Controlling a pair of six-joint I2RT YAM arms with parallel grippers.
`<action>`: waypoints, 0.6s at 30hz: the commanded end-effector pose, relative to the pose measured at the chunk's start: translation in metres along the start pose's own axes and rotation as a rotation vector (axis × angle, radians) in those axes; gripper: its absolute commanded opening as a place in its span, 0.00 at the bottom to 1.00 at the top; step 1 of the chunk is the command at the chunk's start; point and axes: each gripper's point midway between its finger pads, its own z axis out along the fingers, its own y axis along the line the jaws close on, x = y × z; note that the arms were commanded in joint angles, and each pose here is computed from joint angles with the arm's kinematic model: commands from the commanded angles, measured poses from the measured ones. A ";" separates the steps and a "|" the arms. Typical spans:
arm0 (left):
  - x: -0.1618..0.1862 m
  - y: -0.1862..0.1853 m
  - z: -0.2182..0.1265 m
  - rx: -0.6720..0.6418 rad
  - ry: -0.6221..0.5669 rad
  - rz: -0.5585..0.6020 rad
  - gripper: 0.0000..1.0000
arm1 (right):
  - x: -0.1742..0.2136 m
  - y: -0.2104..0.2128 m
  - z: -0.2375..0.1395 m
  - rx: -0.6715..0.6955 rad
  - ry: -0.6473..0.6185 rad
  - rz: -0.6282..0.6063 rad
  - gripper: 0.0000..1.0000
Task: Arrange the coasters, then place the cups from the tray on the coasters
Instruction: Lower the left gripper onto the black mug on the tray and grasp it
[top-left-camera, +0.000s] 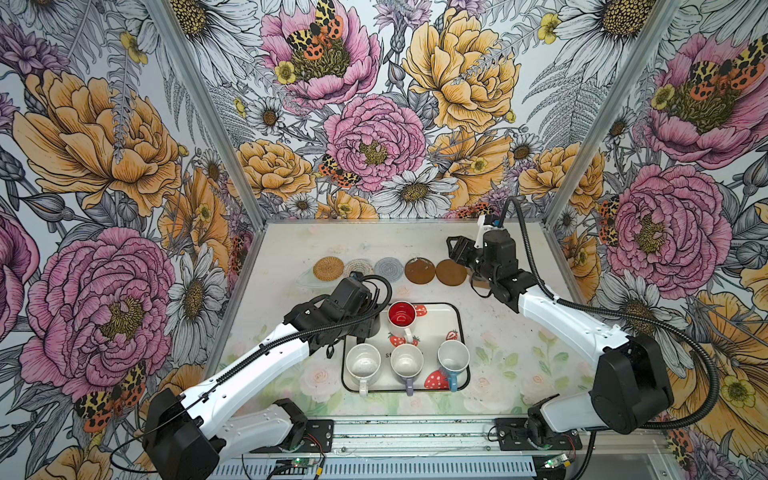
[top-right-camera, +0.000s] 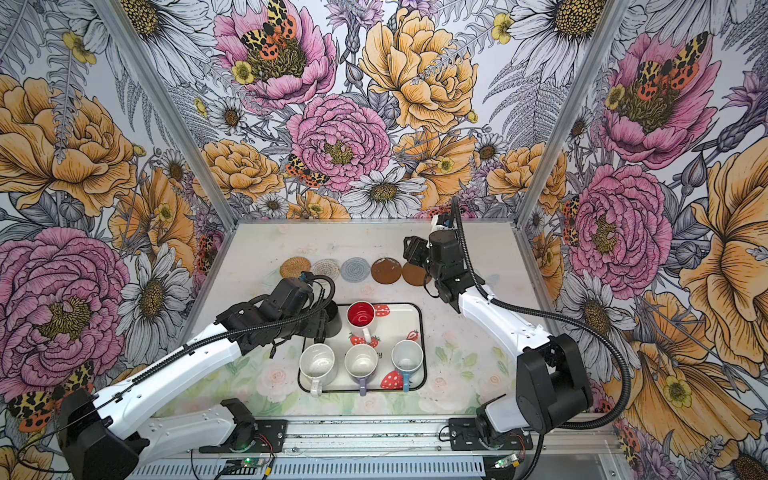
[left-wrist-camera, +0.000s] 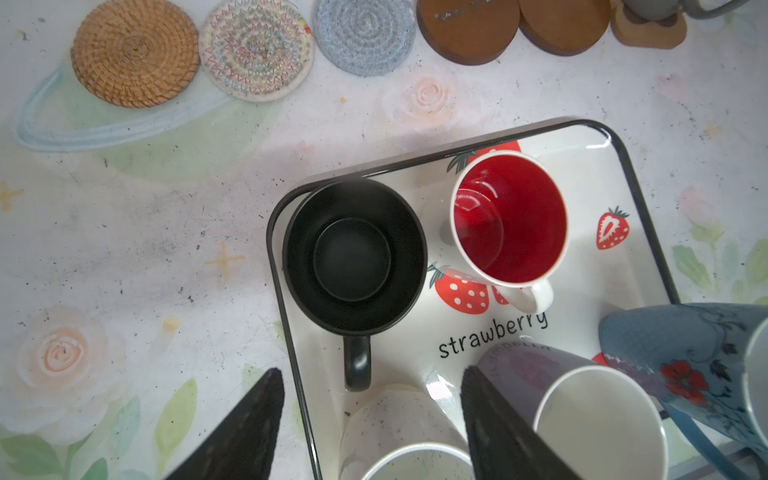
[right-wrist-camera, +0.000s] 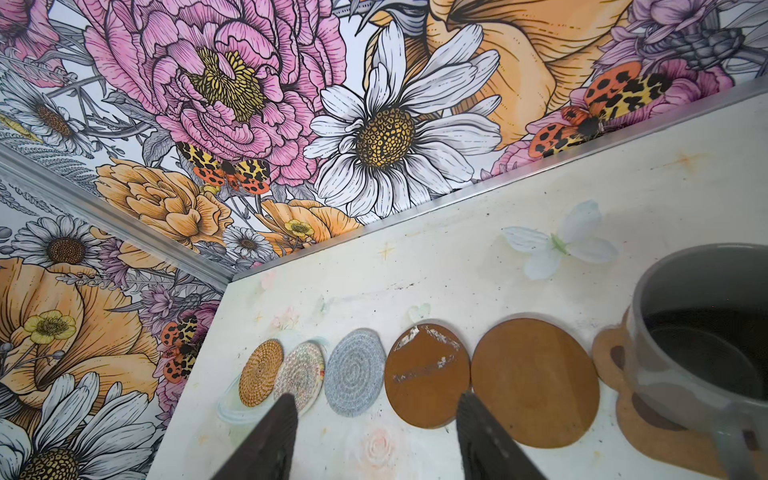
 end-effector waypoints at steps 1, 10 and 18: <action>0.012 -0.003 0.000 0.023 0.025 -0.017 0.68 | -0.007 0.007 -0.001 -0.038 -0.023 0.014 0.63; 0.023 0.001 0.014 -0.009 0.078 -0.008 0.66 | -0.004 0.010 0.004 -0.056 -0.005 0.020 0.63; 0.030 0.007 0.030 -0.063 0.129 -0.004 0.63 | 0.000 0.010 0.008 -0.063 0.010 0.020 0.63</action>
